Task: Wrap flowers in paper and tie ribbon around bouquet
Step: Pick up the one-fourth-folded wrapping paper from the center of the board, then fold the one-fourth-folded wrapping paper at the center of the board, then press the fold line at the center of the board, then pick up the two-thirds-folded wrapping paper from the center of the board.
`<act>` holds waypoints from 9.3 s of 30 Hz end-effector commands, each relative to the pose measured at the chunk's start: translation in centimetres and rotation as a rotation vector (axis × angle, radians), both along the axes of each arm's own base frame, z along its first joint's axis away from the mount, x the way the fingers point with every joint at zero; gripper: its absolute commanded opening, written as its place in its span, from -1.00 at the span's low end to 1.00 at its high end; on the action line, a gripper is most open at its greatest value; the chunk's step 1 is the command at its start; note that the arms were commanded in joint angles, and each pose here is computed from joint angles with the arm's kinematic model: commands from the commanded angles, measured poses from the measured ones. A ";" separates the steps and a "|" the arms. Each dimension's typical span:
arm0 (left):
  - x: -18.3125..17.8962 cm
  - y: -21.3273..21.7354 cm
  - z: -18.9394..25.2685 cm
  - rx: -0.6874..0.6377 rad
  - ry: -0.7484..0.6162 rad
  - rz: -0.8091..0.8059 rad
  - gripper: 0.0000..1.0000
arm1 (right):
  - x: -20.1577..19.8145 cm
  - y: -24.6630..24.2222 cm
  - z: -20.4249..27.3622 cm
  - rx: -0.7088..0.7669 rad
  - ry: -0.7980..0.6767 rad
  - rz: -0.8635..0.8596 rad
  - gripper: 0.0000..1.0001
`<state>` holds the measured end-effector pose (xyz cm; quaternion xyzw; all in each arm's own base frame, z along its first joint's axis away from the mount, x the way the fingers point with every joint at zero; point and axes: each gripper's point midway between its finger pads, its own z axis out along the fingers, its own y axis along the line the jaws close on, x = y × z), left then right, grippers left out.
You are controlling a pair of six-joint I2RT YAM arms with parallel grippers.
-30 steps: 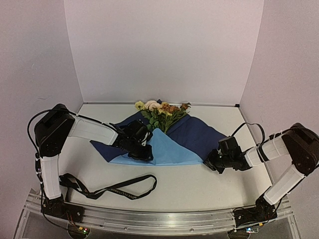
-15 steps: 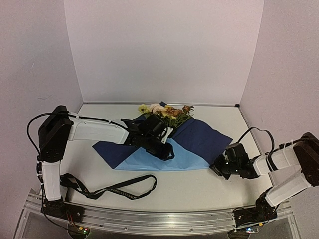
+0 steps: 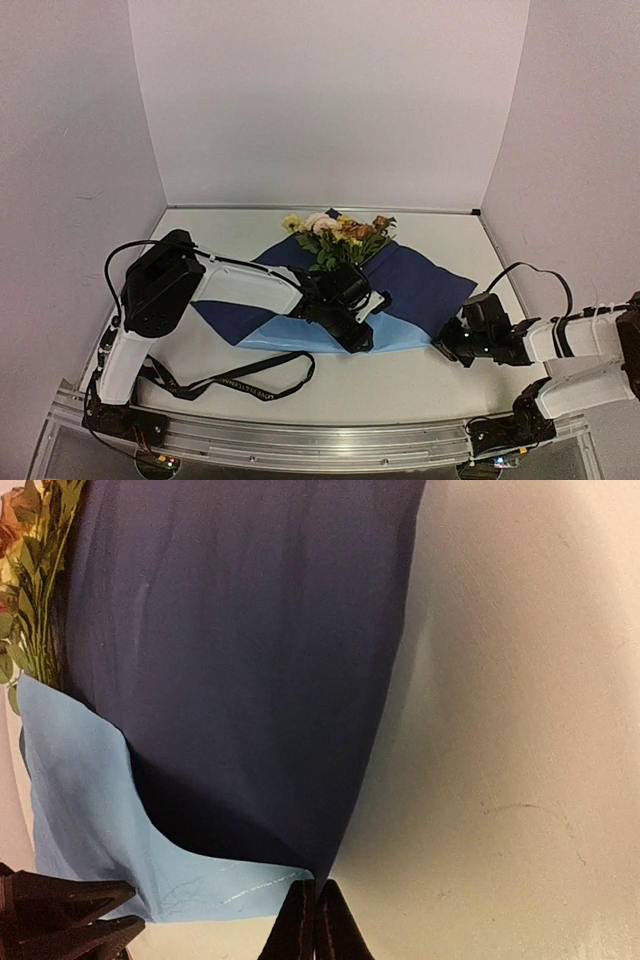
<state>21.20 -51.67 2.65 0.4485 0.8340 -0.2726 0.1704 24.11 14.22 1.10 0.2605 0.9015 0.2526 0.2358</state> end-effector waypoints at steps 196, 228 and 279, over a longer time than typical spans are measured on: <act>13.1 13.6 7.3 -0.414 0.405 0.425 -1.00 | -0.2 21.2 5.5 0.190 0.209 0.833 -0.61; 11.1 18.9 10.3 -0.359 0.350 0.678 -0.01 | -1.2 19.5 2.2 0.093 0.195 0.789 -0.71; 3.2 25.0 -1.8 0.029 0.404 0.844 -0.65 | -0.2 26.9 -1.7 0.028 0.355 0.906 -0.74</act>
